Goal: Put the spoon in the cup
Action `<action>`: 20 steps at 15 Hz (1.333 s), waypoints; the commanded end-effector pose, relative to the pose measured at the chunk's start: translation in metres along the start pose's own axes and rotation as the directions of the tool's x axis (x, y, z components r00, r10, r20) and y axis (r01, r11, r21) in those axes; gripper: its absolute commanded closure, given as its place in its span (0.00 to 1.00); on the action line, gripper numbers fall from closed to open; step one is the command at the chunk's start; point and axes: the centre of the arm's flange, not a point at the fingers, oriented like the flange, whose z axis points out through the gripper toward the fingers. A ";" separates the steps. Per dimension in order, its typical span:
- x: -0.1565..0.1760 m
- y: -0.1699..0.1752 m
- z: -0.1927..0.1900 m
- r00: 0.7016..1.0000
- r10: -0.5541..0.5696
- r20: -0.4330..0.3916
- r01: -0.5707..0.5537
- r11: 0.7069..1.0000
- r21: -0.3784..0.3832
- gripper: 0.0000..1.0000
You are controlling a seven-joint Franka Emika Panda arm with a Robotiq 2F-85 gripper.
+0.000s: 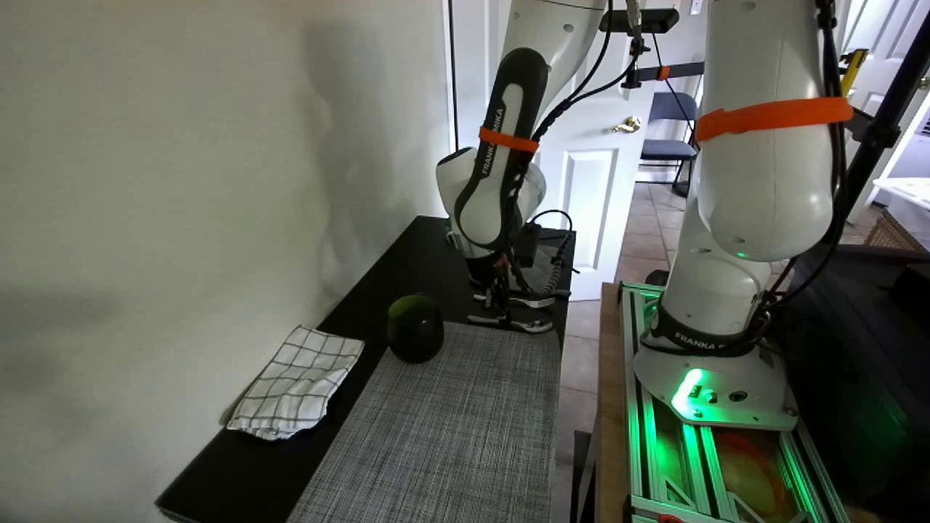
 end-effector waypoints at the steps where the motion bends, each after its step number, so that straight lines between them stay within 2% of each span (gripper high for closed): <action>1: -0.003 0.002 -0.014 1.000 -0.005 -0.030 0.005 1.000 -0.010 0.98; 8: -0.013 -0.007 -0.079 0.991 -0.050 -0.126 0.046 0.998 -0.034 0.98; 13: -0.011 -0.030 -0.128 0.968 -0.158 -0.193 0.154 0.987 -0.037 0.98; 16: -0.015 -0.052 -0.152 0.943 -0.250 -0.220 0.236 0.968 -0.086 0.98; 18: -0.016 -0.067 -0.162 0.922 -0.322 -0.214 0.296 0.944 -0.147 0.98; 20: -0.014 -0.082 -0.167 0.901 -0.393 -0.185 0.347 0.907 -0.237 0.98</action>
